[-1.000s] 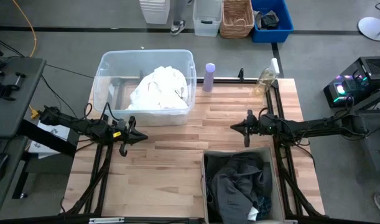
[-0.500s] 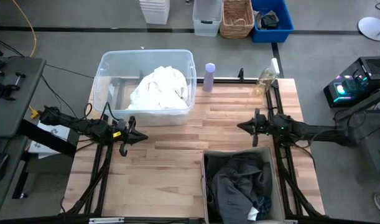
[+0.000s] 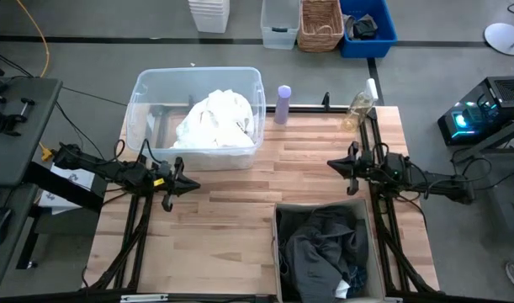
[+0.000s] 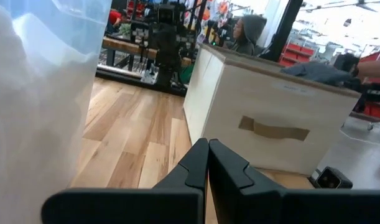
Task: Sort clothes
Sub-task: Return to Home Position
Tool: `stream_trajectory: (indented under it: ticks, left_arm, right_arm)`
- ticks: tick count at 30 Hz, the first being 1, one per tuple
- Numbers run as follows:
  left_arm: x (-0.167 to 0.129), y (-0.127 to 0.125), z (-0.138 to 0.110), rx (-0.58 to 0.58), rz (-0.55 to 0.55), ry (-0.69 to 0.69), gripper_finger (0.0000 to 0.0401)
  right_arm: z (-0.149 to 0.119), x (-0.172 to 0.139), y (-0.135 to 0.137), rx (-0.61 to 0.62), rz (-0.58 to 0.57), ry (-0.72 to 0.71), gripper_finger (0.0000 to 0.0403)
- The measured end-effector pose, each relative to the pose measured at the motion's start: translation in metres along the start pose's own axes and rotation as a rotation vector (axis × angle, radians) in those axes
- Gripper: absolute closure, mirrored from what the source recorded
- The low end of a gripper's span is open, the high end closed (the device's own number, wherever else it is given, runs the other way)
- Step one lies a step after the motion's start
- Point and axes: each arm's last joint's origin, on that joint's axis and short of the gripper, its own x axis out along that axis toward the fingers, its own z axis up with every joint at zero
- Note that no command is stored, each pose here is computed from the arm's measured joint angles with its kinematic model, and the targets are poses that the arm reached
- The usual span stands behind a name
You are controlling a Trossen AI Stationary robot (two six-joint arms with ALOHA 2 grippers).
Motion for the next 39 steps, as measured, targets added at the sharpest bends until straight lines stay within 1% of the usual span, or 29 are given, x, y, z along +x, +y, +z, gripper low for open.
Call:
stream_trajectory:
  ticks: [10,12,17,19,24,39]
  left_arm:
    - [-0.002,0.001,0.000,0.000,0.000,-0.001,0.0400]
    - [-0.006,0.002,0.002,-0.007,-0.003,-0.028,0.0400]
    - [-0.009,0.003,0.014,-0.034,-0.024,-0.158,0.0400]
    - [-0.009,0.005,0.017,-0.034,-0.018,-0.181,0.0400]
    - [-0.008,0.008,0.016,-0.027,0.018,-0.176,0.0400]
    - [-0.008,0.007,0.014,-0.026,0.008,-0.155,0.0400]
  right_arm:
    - [-0.005,0.001,-0.001,-0.003,-0.011,0.058,0.0402]
    - [-0.007,0.001,-0.001,-0.004,-0.013,0.070,0.0402]
    - [-0.007,0.001,-0.001,-0.004,-0.014,0.078,0.0402]
    - [-0.007,0.001,-0.001,-0.004,-0.012,0.074,0.0402]
    - [-0.007,0.001,-0.001,-0.004,-0.012,0.078,0.0402]
    - [-0.007,0.001,-0.001,-0.004,-0.010,0.078,0.0402]
